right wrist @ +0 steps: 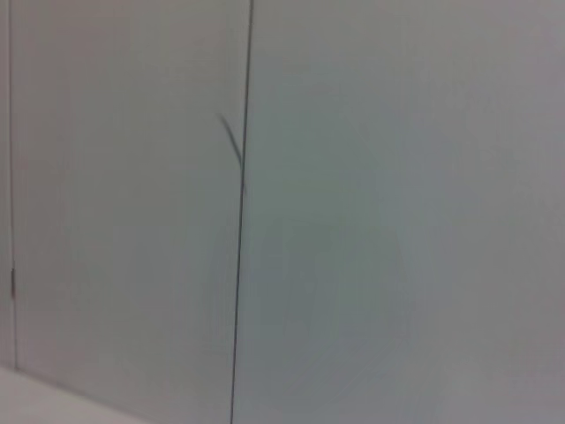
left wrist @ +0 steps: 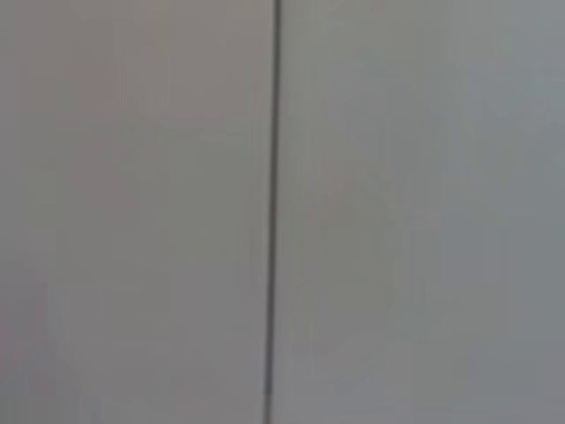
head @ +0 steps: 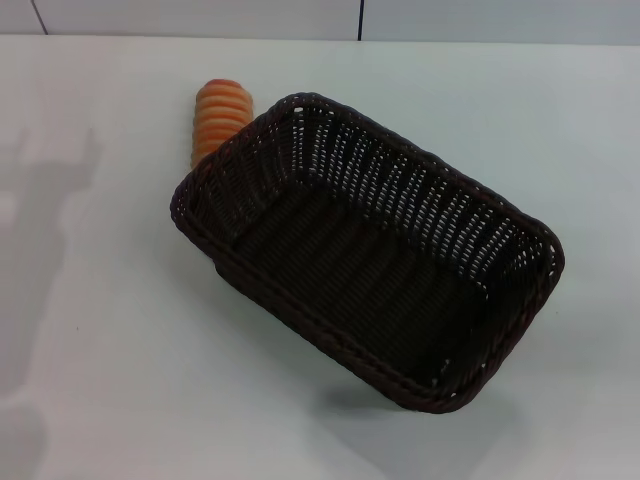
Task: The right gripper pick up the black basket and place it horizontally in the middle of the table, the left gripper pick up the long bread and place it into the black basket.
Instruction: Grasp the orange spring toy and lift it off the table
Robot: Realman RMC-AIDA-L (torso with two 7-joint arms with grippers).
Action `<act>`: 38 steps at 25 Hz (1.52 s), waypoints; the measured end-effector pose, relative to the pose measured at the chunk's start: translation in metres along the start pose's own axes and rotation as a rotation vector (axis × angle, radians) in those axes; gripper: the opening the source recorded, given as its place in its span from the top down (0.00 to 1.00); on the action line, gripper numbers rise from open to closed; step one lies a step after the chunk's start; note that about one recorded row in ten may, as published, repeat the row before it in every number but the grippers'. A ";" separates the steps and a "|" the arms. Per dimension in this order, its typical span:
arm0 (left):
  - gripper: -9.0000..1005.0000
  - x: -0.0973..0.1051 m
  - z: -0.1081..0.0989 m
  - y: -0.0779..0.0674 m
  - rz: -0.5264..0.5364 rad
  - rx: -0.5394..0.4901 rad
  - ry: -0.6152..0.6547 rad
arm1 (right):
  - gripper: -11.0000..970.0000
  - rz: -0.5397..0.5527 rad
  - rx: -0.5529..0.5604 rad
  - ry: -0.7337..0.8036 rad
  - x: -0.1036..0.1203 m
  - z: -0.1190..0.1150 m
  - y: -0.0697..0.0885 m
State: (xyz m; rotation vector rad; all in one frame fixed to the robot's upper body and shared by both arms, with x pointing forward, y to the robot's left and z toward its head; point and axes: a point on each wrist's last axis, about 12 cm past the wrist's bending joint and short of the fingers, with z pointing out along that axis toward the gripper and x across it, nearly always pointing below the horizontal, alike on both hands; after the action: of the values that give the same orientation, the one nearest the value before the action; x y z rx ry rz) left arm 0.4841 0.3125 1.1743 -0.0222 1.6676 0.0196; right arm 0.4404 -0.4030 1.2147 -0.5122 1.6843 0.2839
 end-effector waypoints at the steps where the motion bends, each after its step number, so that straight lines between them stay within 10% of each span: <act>1: 0.15 -0.006 -0.002 -0.006 0.002 0.030 0.005 | 0.65 0.001 -0.002 0.014 0.000 -0.001 -0.004; 9: 0.15 -0.039 0.004 -0.014 -0.025 0.184 0.136 | 0.65 -0.008 -0.032 0.098 0.005 0.011 -0.024; 18: 0.15 -0.103 0.059 -0.009 -0.082 0.364 0.461 | 0.65 -0.013 -0.081 0.149 0.019 0.019 -0.024; 27: 0.15 -0.146 0.103 -0.055 0.148 0.306 0.584 | 0.65 0.022 -0.048 0.189 0.033 0.006 -0.023; 38: 0.15 -0.142 0.156 -0.090 0.221 0.313 0.708 | 0.65 0.038 -0.008 0.144 0.032 -0.005 -0.022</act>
State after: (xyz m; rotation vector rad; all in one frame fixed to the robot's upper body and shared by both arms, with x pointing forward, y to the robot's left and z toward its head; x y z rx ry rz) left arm 0.6555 0.2270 1.3002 0.4370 2.3553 -0.0919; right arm 0.4428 -0.4300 1.1864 -0.5166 1.8355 0.2870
